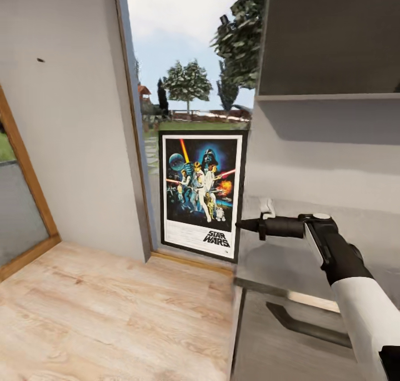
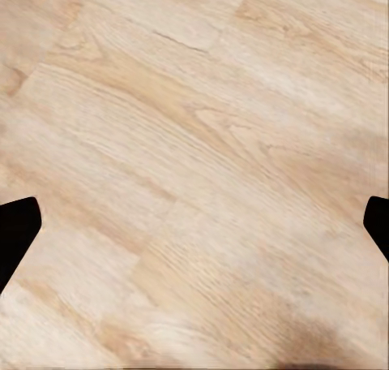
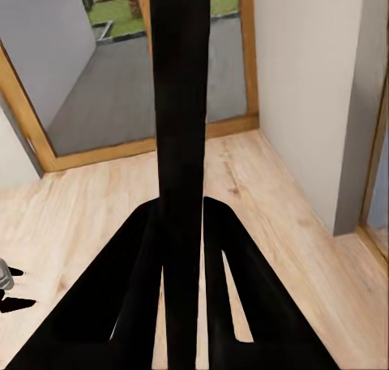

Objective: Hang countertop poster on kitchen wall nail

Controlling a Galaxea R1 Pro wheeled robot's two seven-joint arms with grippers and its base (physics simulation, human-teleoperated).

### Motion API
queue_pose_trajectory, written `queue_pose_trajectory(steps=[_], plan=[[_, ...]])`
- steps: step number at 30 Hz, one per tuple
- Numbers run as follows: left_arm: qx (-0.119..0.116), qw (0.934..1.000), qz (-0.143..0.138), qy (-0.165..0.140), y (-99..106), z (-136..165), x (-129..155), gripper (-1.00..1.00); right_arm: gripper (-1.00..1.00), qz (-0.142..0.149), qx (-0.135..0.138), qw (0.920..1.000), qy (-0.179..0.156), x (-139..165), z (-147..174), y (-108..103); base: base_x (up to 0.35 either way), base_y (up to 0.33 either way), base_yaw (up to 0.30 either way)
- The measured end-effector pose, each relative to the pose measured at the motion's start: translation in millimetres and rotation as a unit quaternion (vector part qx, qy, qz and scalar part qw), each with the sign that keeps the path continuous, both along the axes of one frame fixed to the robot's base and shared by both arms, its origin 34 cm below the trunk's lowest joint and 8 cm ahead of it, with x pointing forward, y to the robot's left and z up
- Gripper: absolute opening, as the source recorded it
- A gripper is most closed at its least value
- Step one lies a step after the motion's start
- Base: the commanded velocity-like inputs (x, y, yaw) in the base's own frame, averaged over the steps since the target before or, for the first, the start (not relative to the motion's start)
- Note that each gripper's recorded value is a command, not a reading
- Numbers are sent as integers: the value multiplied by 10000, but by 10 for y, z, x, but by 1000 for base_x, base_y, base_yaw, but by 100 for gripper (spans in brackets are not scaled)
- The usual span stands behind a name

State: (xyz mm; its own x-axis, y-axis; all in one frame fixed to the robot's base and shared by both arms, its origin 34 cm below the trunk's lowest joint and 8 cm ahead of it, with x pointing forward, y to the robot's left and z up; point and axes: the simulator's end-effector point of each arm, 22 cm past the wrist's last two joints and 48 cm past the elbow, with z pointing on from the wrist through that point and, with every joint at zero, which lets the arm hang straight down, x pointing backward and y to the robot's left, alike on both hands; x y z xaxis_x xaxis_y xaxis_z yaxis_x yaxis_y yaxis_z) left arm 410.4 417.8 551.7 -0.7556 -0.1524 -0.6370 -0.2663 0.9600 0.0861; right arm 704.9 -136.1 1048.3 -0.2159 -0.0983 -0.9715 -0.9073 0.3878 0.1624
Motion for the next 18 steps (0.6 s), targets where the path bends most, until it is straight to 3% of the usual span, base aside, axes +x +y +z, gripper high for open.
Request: queue_pose_trajectory(steps=[18], plan=[[-1,10000,-1,0,-1,0,0,100,-100,-4,7,10000,23,4,-13,4,0,292,287]])
